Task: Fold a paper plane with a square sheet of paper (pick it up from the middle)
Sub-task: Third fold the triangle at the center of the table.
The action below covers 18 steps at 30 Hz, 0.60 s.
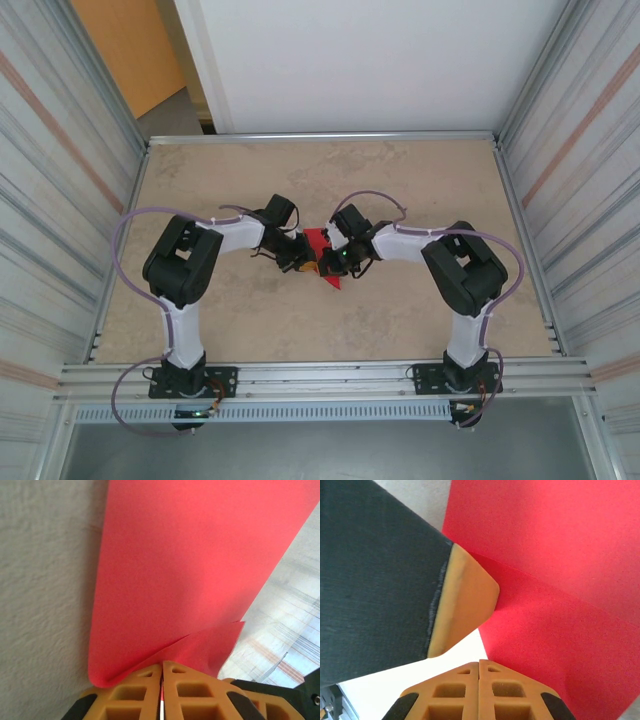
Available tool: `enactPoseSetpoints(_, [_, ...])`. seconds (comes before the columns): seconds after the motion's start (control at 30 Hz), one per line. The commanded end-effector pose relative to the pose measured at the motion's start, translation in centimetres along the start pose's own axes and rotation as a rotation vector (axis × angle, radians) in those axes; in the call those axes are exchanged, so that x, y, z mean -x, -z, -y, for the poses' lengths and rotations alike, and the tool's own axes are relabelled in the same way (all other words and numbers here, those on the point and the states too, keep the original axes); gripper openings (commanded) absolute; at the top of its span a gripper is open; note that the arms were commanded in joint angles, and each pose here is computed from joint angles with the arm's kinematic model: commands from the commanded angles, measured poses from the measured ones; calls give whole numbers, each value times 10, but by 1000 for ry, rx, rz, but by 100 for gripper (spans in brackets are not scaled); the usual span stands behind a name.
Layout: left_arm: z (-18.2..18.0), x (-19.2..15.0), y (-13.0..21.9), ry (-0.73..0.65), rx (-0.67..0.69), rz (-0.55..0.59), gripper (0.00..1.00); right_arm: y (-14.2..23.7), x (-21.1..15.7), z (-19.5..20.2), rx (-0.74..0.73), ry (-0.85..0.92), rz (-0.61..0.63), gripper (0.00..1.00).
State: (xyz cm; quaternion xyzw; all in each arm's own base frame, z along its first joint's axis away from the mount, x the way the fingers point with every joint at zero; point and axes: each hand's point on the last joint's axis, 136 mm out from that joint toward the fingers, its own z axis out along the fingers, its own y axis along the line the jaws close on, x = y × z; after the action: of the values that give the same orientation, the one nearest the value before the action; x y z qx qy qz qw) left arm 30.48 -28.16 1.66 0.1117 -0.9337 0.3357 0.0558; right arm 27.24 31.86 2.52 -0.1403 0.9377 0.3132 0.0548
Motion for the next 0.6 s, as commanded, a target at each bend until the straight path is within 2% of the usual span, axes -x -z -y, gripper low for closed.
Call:
enactPoseSetpoints(0.0, [-46, -10, -19, 62, 148, -44, 9, -3, 4, 1, 12, -9, -8, 3])
enactPoseSetpoints(0.57, [-60, -12, -22, 65, 207, -54, 9, -5, -9, 22, -25, -24, -40, 4])
